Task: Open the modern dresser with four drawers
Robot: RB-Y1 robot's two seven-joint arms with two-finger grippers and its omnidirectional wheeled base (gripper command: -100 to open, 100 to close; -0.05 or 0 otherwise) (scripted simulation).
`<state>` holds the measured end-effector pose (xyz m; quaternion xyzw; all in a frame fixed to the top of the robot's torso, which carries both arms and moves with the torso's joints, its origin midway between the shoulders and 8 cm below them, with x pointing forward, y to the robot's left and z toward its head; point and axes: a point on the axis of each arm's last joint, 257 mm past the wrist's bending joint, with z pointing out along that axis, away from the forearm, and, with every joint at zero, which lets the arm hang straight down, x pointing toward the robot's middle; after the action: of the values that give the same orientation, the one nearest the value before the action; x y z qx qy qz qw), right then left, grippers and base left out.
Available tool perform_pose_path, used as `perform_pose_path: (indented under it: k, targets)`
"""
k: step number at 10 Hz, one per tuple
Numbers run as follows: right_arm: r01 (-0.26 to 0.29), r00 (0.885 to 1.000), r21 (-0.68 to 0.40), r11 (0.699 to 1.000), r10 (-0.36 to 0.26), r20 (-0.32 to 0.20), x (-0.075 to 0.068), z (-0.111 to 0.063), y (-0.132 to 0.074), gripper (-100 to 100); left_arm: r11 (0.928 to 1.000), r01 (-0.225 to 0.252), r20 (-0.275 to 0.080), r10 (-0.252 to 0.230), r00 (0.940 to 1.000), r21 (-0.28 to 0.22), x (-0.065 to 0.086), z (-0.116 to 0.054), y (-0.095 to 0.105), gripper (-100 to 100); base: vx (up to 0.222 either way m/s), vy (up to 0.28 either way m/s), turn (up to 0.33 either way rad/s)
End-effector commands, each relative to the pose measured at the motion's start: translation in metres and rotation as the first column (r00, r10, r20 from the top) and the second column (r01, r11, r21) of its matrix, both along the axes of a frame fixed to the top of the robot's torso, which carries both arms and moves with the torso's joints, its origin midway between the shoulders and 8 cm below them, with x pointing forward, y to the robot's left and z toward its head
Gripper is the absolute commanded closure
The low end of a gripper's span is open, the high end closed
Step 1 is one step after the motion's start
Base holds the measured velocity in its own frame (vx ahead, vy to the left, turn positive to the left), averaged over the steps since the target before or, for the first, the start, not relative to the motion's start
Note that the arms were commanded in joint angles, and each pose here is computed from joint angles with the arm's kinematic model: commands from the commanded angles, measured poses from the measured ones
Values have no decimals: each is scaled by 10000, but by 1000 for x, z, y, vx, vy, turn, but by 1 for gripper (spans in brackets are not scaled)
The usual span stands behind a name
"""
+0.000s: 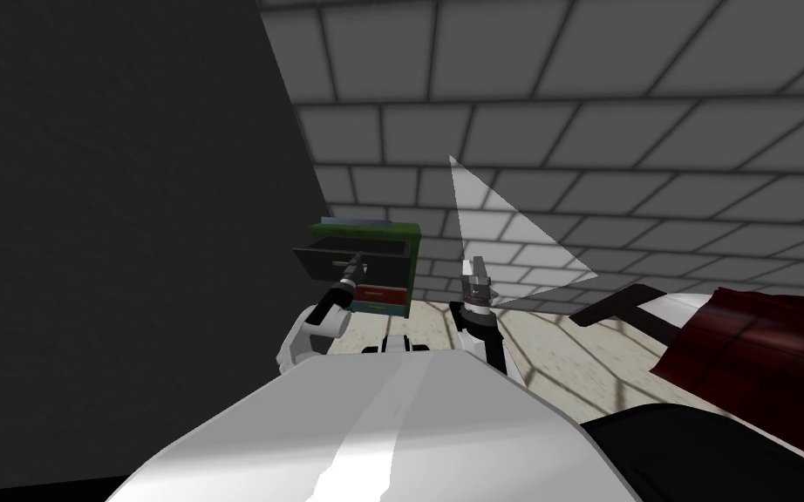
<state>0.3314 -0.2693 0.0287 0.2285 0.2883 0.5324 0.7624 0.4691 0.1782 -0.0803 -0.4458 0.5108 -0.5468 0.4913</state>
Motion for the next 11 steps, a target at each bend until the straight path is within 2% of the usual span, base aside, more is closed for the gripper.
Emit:
perform_pose_path:
  k: [1,5,6,7,8,11]
  targets:
    - [0,10000,0,10000,0,0,0,0,0,0,10000,-10,-2,10,10000,-6,-11,14,0,-100,69,-5,-4]
    - [0,10000,0,10000,0,1,0,0,0,0,10000,-17,-18,17,10000,-14,-29,35,1,-100,39,-3,-5]
    - [-1,10000,0,10000,1,1,0,0,0,0,10000,-15,-5,15,10000,-16,-30,36,1,-100,23,-2,4]
    - [-1,10000,0,10000,1,1,0,0,0,0,10000,-23,-218,22,9998,-10,-28,26,1,-100,10,-1,-1]
    - [-1,10000,1,10000,1,1,0,0,0,0,10000,-27,-255,27,9997,-8,-28,24,2,0,0,0,0]
    - [-1,10000,1,10000,1,1,0,0,0,0,10000,-40,-349,40,9994,2,-28,21,2,0,0,0,0]
